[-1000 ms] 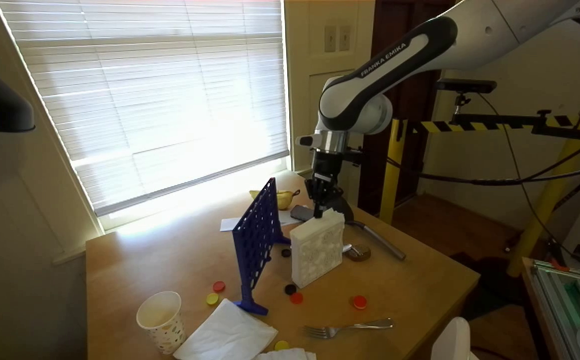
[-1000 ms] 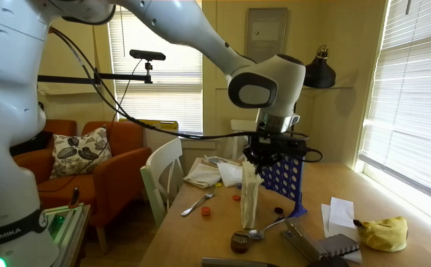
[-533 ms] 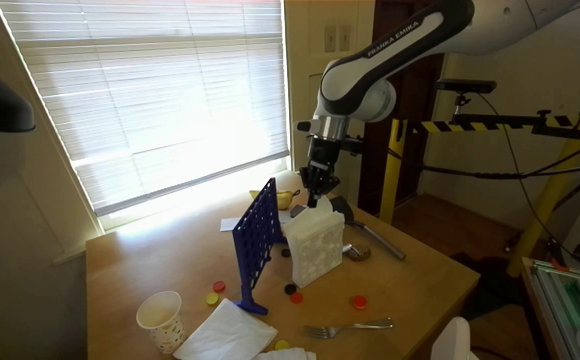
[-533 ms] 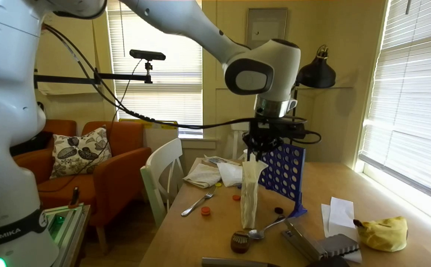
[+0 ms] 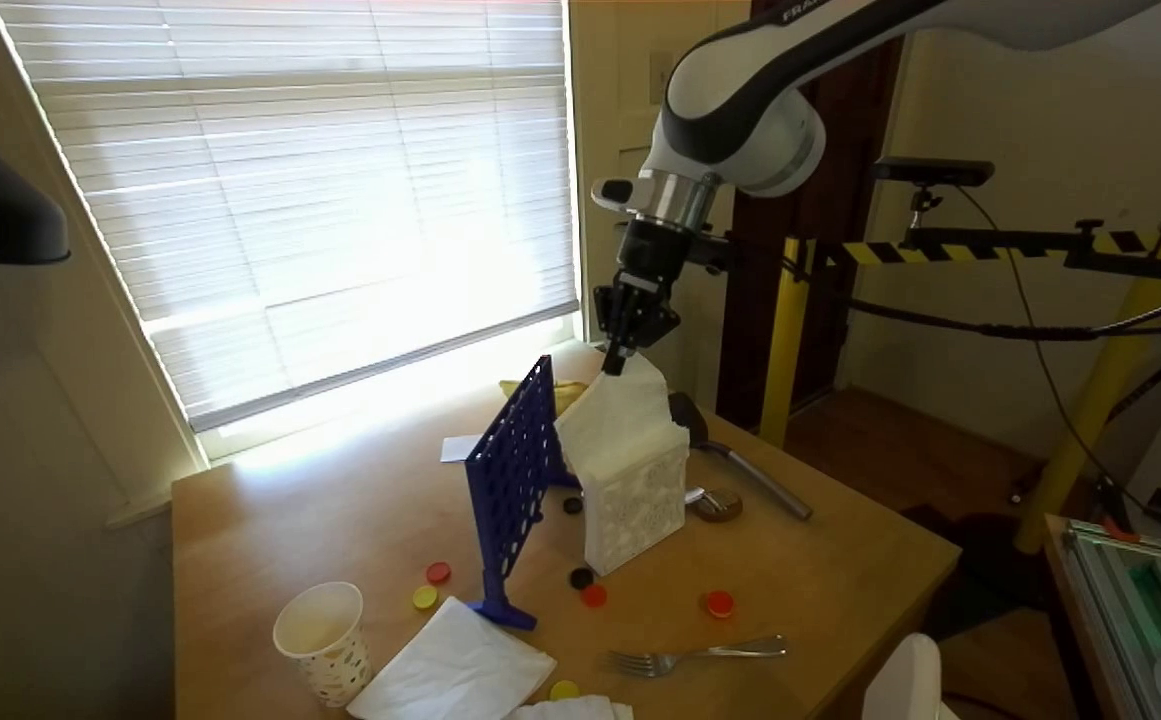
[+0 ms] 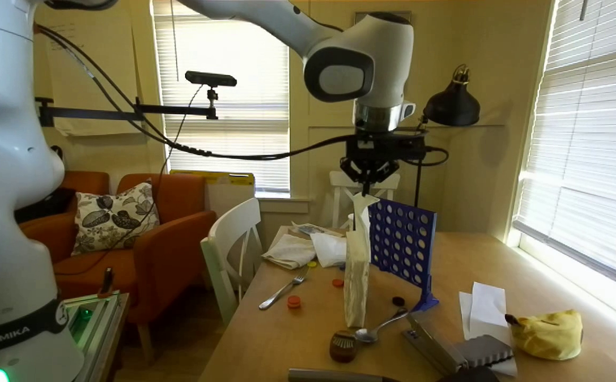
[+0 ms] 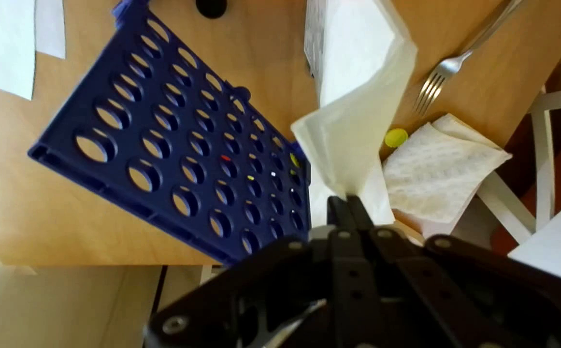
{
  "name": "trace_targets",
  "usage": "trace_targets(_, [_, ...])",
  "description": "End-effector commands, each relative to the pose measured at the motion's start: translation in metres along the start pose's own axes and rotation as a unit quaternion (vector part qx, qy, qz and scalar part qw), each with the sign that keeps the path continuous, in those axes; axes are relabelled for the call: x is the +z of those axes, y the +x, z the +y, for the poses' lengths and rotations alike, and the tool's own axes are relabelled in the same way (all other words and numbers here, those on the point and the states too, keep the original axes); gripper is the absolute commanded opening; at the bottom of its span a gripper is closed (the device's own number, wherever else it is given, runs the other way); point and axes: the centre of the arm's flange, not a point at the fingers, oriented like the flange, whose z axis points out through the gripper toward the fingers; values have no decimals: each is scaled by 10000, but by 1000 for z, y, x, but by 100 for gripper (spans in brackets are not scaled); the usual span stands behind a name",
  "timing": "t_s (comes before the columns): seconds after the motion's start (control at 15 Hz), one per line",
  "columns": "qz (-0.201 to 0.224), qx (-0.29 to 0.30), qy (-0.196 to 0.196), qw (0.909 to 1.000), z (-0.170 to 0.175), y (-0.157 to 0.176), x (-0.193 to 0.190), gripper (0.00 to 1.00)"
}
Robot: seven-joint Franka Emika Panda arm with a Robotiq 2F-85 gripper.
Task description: Remove one paper towel from the pile
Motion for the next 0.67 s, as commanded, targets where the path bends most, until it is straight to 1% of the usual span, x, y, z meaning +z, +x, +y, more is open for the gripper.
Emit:
trace_targets(0.0, [367,-81,-189,9991,-32,4,-22,0])
trace_targets(0.2, [499,-87,-420,9978,-45,8,-41,0])
trace_targets(0.33, [511,-28,-620,9968,-51,2,-55,0])
trace_targets(0.53, [428,320,-983,9937,-53,-20,-74,0])
trace_targets(0.6, [304,513,-1161,9914,-52,-30,-78,0])
